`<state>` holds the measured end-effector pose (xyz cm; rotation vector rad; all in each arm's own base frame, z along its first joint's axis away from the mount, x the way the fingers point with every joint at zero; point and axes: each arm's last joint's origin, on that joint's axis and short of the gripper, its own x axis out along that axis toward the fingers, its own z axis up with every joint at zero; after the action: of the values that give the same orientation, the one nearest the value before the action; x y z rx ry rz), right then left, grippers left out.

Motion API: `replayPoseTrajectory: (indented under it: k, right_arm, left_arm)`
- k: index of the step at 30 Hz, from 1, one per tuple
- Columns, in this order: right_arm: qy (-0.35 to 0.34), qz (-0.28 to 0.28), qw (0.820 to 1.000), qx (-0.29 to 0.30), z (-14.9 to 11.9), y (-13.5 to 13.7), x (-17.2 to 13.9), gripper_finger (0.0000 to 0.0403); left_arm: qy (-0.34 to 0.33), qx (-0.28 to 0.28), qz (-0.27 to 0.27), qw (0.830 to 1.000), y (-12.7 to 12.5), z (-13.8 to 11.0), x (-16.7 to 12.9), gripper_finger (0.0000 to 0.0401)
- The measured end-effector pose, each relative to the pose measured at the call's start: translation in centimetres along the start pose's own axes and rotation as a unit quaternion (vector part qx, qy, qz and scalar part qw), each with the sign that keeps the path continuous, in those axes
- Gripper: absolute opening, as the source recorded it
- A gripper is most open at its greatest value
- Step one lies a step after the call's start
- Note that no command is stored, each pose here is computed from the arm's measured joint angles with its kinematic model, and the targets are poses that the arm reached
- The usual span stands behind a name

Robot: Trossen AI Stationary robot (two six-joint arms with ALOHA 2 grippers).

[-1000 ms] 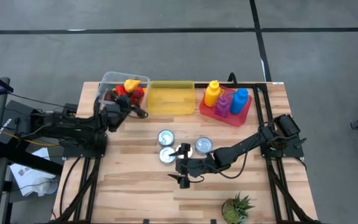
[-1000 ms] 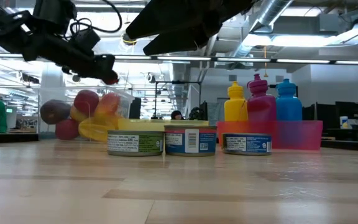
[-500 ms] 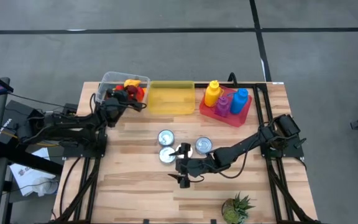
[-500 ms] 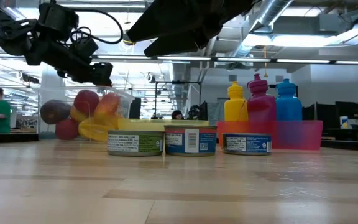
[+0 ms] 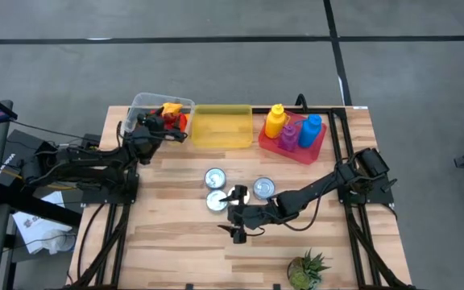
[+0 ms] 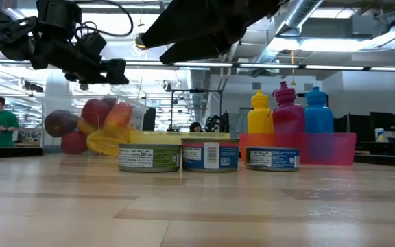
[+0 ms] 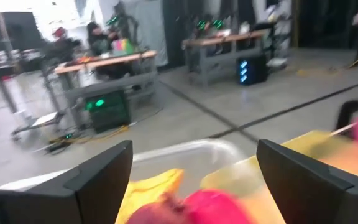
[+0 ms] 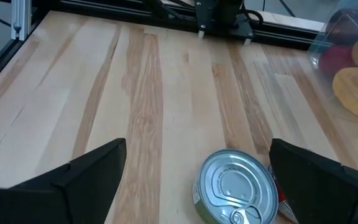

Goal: Pick & Place Food Item
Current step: Put the blue and pink tuna can into the yellow bin

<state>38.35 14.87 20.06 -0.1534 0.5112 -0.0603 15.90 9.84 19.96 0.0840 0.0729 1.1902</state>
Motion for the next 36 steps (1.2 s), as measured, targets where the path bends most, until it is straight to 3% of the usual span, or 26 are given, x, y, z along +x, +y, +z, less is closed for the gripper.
replayPoseTrajectory:
  k: [4,7,9,12,17,20,25,31,36]
  right_arm:
    - [0.015,0.001,1.0,-0.016,-0.3,0.2,-0.1,0.0382]
    - [0.025,0.007,0.999,-0.037,-0.6,0.7,-0.4,0.0382]
    - [0.033,0.011,0.998,-0.045,-0.8,1.0,-0.5,0.0382]
    - [0.066,0.014,0.996,-0.06,-1.6,1.3,-0.8,0.0382]
    - [0.145,0.014,0.987,-0.061,-3.1,1.1,-1.2,0.0382]
    - [0.175,0.003,0.982,-0.069,-3.7,0.9,-1.3,0.0382]
    - [0.195,-0.018,0.978,-0.074,-4.0,-0.2,-1.0,0.0374]
    - [0.25,-0.042,0.958,-0.131,-6.6,-1.1,1.5,0.0323]
    - [0.28,-0.087,0.938,-0.184,-7.4,-1.0,3.0,0.0286]
  left_arm:
    - [-0.039,-0.028,-0.08,0.996,-1.2,0.9,-0.9,0.0329]
    - [-0.074,-0.04,-0.218,0.972,-2.5,1.7,-2.2,0.0314]
    - [-0.089,-0.039,-0.321,0.942,-3.4,2.0,-3.4,0.0301]
    - [-0.091,-0.042,-0.459,0.883,-4.4,2.1,-5.2,0.0284]
    - [-0.061,-0.029,-0.614,0.786,-5.3,1.7,-7.8,0.0266]
    - [-0.045,-0.018,-0.648,0.76,-5.5,1.5,-8.8,0.0261]
    - [-0.047,0.016,-0.665,0.745,-5.7,1.1,-9.6,0.0256]
    - [-0.072,0.041,-0.689,0.72,-5.6,1.1,-10.1,0.0249]
    - [-0.071,0.037,-0.688,0.721,-5.0,0.4,-10.3,0.0241]
